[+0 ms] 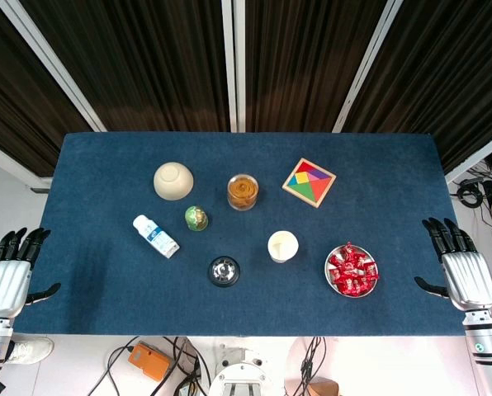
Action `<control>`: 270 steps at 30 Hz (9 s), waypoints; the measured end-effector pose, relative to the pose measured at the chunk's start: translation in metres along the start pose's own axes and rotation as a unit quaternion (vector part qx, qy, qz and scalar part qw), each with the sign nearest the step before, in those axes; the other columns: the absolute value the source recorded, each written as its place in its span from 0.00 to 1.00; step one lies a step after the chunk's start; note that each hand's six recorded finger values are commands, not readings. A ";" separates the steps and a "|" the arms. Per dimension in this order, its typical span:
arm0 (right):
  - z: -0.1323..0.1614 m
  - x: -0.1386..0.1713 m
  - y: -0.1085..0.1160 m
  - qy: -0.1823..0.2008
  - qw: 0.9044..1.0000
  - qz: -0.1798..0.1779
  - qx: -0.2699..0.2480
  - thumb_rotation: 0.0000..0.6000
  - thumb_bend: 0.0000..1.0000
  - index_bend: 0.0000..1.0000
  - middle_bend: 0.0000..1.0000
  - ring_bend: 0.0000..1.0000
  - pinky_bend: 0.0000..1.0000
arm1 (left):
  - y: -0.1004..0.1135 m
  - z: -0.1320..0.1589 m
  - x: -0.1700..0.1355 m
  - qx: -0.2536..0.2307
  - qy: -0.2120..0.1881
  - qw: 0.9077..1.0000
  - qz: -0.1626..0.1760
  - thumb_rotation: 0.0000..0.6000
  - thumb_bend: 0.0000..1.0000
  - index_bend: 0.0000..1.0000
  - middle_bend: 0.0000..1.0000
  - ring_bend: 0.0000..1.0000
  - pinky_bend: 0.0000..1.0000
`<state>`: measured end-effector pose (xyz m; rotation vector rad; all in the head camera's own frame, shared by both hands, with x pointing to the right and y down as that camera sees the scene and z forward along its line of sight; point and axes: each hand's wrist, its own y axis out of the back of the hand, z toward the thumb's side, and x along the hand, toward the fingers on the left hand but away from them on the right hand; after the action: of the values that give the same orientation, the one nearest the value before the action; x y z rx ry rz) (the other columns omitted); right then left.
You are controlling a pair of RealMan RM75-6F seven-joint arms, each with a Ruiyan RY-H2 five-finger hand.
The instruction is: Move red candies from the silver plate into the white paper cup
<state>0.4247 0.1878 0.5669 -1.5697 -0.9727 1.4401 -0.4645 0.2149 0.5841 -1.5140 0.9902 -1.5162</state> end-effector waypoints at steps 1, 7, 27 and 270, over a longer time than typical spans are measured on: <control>0.001 0.000 -0.001 0.001 1.000 0.003 0.001 1.00 0.22 0.00 0.13 0.03 0.18 | 0.000 0.000 0.000 0.000 0.000 1.000 0.000 1.00 0.00 0.09 0.09 0.00 0.00; 0.010 -0.005 -0.017 0.017 0.999 0.033 0.017 1.00 0.22 0.03 0.14 0.13 0.36 | 0.001 0.003 0.002 0.001 -0.006 1.000 0.004 1.00 0.00 0.09 0.09 0.00 0.00; 0.086 -0.063 -0.102 0.128 0.979 0.145 0.072 1.00 0.43 0.49 0.76 0.95 1.00 | 0.004 0.001 -0.002 -0.001 0.000 1.000 0.016 1.00 0.00 0.09 0.09 0.00 0.00; 0.076 -0.065 -0.097 0.142 0.972 0.170 0.081 1.00 0.35 0.52 0.81 0.97 1.00 | 0.011 -0.003 -0.009 0.007 0.007 0.999 0.043 1.00 0.00 0.09 0.05 0.00 0.00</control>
<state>0.3412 0.1716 0.6772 -1.8183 -0.4215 1.4258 -0.4677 0.2187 0.5702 -1.4335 1.0374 -1.4725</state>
